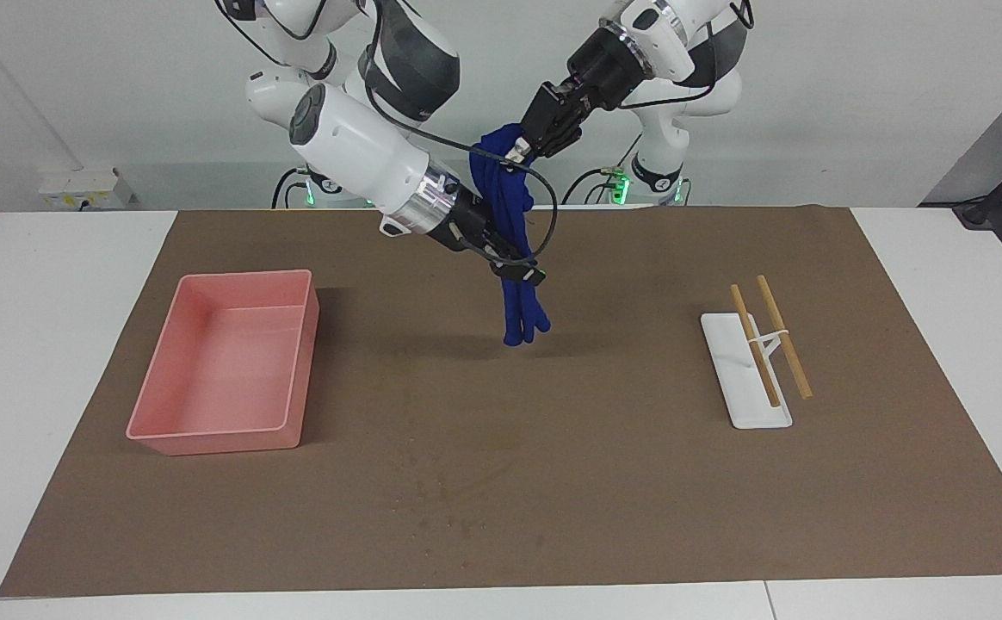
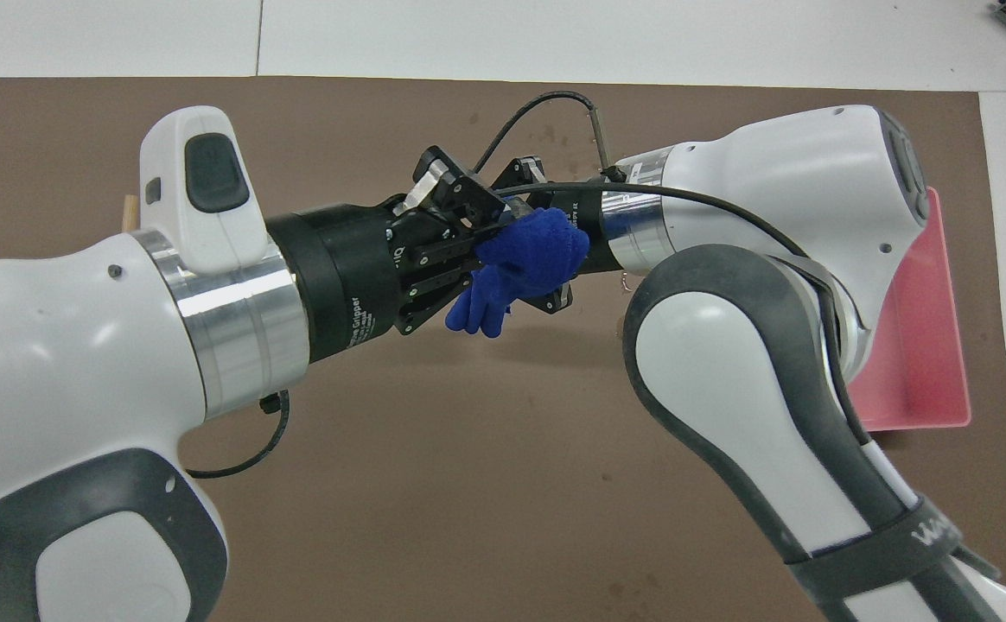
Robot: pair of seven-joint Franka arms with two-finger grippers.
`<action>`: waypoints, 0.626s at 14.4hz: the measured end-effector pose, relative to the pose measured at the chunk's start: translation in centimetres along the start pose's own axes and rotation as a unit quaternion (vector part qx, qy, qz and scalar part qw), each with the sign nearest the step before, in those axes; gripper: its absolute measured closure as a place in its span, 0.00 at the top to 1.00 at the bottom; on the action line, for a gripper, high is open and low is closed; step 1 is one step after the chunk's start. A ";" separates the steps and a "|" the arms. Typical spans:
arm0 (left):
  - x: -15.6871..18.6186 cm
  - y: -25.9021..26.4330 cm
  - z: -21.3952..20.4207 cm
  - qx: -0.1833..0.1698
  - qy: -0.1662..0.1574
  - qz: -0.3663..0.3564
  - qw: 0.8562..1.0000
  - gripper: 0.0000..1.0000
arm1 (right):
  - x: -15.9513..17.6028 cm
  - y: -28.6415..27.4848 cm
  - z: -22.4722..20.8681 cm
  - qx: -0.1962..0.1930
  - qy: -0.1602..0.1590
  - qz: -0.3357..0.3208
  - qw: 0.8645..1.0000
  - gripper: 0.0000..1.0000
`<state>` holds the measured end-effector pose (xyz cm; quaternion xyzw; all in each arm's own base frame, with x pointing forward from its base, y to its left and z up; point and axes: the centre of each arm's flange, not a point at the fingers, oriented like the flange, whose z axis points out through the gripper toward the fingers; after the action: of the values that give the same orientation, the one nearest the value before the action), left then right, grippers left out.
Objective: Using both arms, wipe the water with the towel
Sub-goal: 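Grasp the cloth with the right gripper and open the left gripper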
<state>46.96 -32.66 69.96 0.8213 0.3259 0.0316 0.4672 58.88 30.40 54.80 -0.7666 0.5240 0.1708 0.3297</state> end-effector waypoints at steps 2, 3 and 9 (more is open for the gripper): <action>0.3 -0.3 0.0 0.013 -0.006 -0.003 1.000 0.12 | 0.2 -0.3 -0.7 0.007 0.028 -0.019 0.999 0.07; 0.7 -0.6 -0.2 0.024 -0.010 -0.006 1.000 0.12 | 0.3 -0.5 -1.0 0.010 0.041 -0.027 0.999 0.07; 4.0 -1.7 -2.2 0.073 0.002 -0.012 0.997 0.61 | 0.8 -0.8 -2.0 0.003 0.110 -0.073 0.991 0.07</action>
<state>48.44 -28.12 68.81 0.8491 0.3385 0.0039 0.4054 59.76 28.69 55.99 -0.8160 0.4998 0.0591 0.2842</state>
